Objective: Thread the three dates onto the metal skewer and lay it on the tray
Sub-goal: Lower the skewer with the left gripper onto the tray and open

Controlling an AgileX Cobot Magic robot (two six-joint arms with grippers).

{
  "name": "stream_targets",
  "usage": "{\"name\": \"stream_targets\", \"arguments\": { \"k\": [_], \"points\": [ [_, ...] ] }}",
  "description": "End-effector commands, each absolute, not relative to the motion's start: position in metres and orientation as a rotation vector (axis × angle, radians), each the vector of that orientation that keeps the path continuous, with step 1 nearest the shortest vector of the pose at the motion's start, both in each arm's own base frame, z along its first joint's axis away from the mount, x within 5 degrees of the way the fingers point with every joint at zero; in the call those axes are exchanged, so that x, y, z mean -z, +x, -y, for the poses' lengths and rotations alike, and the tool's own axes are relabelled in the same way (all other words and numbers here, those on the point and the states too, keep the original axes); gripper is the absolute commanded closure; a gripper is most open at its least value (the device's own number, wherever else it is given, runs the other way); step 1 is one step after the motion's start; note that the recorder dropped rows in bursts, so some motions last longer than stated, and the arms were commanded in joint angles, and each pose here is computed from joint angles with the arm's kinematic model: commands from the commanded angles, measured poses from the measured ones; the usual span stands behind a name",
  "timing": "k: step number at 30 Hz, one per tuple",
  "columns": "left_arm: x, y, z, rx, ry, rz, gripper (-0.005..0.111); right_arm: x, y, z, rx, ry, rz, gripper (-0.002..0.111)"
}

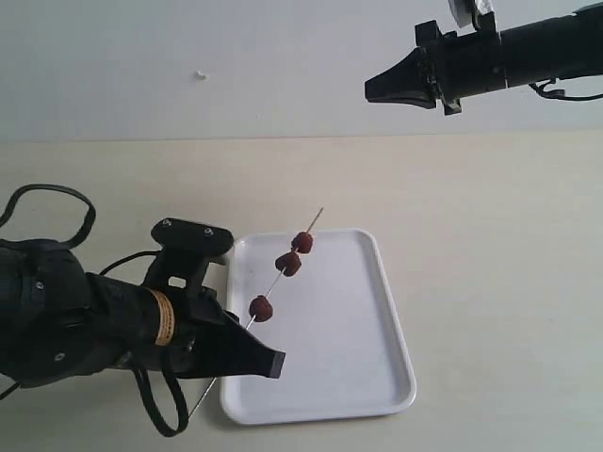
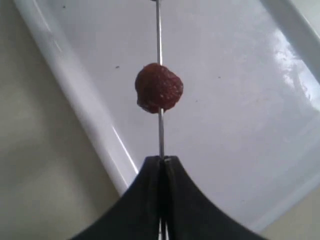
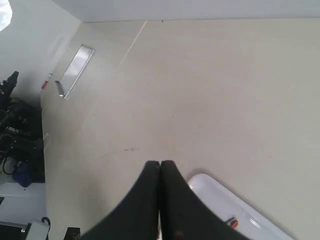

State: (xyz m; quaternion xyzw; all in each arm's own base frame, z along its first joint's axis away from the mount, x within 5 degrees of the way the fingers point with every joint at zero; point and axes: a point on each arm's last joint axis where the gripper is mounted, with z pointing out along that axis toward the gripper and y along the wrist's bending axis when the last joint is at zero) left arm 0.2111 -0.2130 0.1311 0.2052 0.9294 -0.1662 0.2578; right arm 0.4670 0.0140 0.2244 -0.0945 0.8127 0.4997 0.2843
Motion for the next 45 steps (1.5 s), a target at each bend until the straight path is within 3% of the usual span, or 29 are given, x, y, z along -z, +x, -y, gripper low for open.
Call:
{"name": "stream_targets", "arguments": {
  "k": [1,15,24,30,39,45],
  "points": [
    [-0.127,0.211,0.214,0.474,0.505,-2.536,0.107,-0.225,0.467,-0.012,-1.333,-0.257,-2.171,0.108],
    [-0.126,0.227,0.225,0.367,0.525,-2.604,0.106,-0.225,0.467,-0.012,-1.328,-0.265,-2.17,0.108],
    [-0.125,0.226,0.223,0.332,0.56,-2.617,0.079,-0.225,0.467,-0.012,-1.331,-0.262,-2.166,0.108],
    [-0.126,0.226,0.223,0.334,0.562,-2.611,0.07,-0.225,0.467,-0.012,-1.331,-0.262,-2.166,0.108],
    [-0.164,0.223,0.215,0.304,0.625,-2.519,0.067,-0.23,0.466,-0.012,-1.32,-0.275,-2.163,0.108],
    [-0.197,0.215,0.203,0.294,0.654,-2.423,0.071,-0.266,0.45,-0.012,-1.19,-0.397,-2.176,0.108]
  ]
}}
